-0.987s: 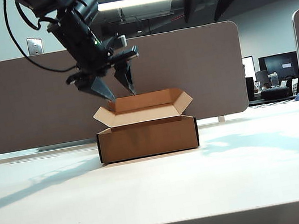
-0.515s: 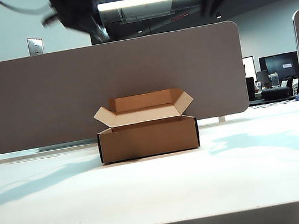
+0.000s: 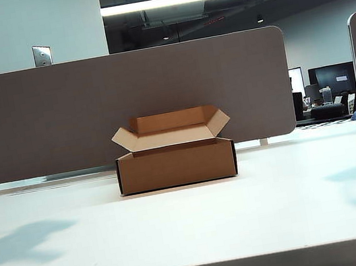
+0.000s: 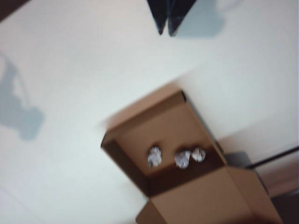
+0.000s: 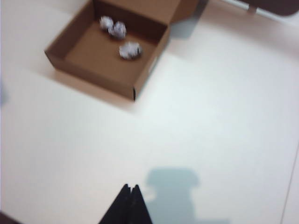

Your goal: Pick up all the paper balls on the table and put them in the paper box.

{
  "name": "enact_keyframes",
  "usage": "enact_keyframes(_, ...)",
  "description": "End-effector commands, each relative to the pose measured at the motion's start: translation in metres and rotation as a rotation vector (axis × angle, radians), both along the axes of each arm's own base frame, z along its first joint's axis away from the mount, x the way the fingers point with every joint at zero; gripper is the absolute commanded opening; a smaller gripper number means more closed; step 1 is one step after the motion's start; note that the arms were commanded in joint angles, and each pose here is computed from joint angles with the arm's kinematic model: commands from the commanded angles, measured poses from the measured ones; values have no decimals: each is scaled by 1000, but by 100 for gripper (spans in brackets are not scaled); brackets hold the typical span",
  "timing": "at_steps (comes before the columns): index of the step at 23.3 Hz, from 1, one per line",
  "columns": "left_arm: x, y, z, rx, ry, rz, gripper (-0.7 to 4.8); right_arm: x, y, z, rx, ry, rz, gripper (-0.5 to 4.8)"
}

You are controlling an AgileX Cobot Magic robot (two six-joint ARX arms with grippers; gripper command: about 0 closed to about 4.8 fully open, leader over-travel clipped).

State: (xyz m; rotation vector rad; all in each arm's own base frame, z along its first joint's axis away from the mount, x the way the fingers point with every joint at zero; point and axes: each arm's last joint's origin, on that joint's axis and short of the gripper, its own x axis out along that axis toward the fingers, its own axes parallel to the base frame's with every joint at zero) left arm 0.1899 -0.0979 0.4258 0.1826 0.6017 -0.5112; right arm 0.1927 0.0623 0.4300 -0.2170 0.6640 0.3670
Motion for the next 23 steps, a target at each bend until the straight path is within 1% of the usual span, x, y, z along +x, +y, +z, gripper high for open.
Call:
enact_keyframes(1, -46, 21, -20, 2, -47, 66, -6, -45, -14, -22, 28, -26, -16, 8)
enact_keyframes(2, -57, 28, -27, -5, -49, 89, -6, -57, -18, -31, 44, -39, -25, 8)
enact_keyframes(3, -75, 38, -43, -23, -52, 120, -6, -76, -24, -49, 67, -83, -38, 8)
enact_keyframes(4, -82, 42, -50, -32, -62, 132, -6, -84, -27, -56, 78, -116, -43, 8)
enact_keyframes(5, -94, 49, -66, -59, -114, 133, -6, -98, -32, -72, 115, -221, -41, 8)
enact_keyframes(6, -99, 51, -73, -79, -149, 137, -6, -103, -33, -77, 137, -283, -41, 8)
enact_keyframes(7, -104, 55, -90, -119, -235, 159, -6, -110, -37, -89, 177, -431, -81, 8)
enact_keyframes(8, -105, 56, -99, -131, -266, 175, -6, -113, -38, -94, 190, -486, -100, 8)
enact_keyframes(9, -104, 57, -118, -137, -288, 196, -5, -116, -40, -106, 214, -561, -109, 8)
enact_keyframes(10, -104, 56, -130, -135, -278, 198, -5, -117, -40, -113, 223, -585, -108, 8)
enact_keyframes(11, -103, 56, -145, -136, -247, 236, -6, -119, -40, -126, 231, -578, -101, 8)
enact_keyframes(12, -101, 57, -154, -131, -246, 284, -6, -118, -40, -133, 231, -566, -106, 8)
enact_keyframes(13, -99, 56, -167, -130, -262, 298, -6, -117, -40, -144, 247, -543, -115, 8)
enact_keyframes(14, -97, 55, -174, -144, -292, 286, -6, -116, -39, -150, 247, -540, -116, 8)
enact_keyframes(15, -96, 54, -185, -166, -356, 267, -6, -114, -39, -158, 251, -550, -116, 8)
enact_keyframes(16, -95, 53, -192, -182, -396, 241, -6, -111, -38, -165, 260, -569, -110, 8)
enact_keyframes(17, -96, 52, -205, -215, -422, 207, -6, -108, -36, -176, 279, -587, -88, 8)
enact_keyframes(19, -99, 53, -223, -225, -419, 186, -6, -103, -34, -192, 314, -595, -75, 8)
enact_keyframes(20, -100, 54, -228, -234, -421, 188, -6, -102, -33, -198, 312, -587, -73, 8)
enact_keyframes(23, -107, 58, -239, -273, -470, 195, -6, -99, -32, -219, 298, -551, -75, 9)
